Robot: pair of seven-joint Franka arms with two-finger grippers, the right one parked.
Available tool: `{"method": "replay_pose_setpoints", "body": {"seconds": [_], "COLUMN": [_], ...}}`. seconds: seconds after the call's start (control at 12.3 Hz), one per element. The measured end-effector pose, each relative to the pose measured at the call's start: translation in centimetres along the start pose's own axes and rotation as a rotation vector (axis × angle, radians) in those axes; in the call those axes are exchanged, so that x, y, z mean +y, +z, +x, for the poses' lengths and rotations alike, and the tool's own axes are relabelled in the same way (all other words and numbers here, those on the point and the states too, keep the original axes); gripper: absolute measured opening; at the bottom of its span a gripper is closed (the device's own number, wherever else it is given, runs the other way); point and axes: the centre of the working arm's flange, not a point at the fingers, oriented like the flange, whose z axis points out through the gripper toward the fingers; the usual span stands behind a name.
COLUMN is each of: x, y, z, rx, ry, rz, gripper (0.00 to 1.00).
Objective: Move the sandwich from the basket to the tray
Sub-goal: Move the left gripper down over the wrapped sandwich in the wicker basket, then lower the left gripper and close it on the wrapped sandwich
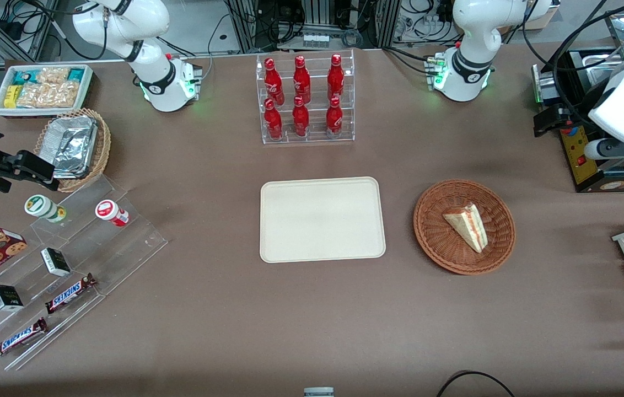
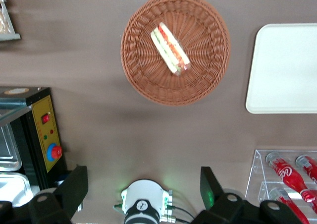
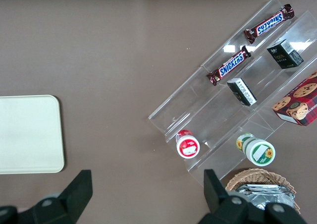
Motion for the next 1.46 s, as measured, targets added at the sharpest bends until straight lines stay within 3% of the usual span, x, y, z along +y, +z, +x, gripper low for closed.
{"method": "replay_pose_setpoints", "body": {"seconds": [0.24,0.49,0.73,0.97,1.46], "x": [0.0,0.2,0.8,2.1,2.9], "y": [0.6,5.1,11.5,18.0,29.7], "z": [0.6,3.3,6.7,8.1,7.9], "rx": [-0.005,-0.081,-0.096,-0.049,0.152], "ry": [0.001,0.006,0.015,0.030,-0.054], "rz": [-0.002,-0.005,-0.015,-0.020,-0.057], "gripper": [1.00,1.00,1.00,1.00,1.00]}}
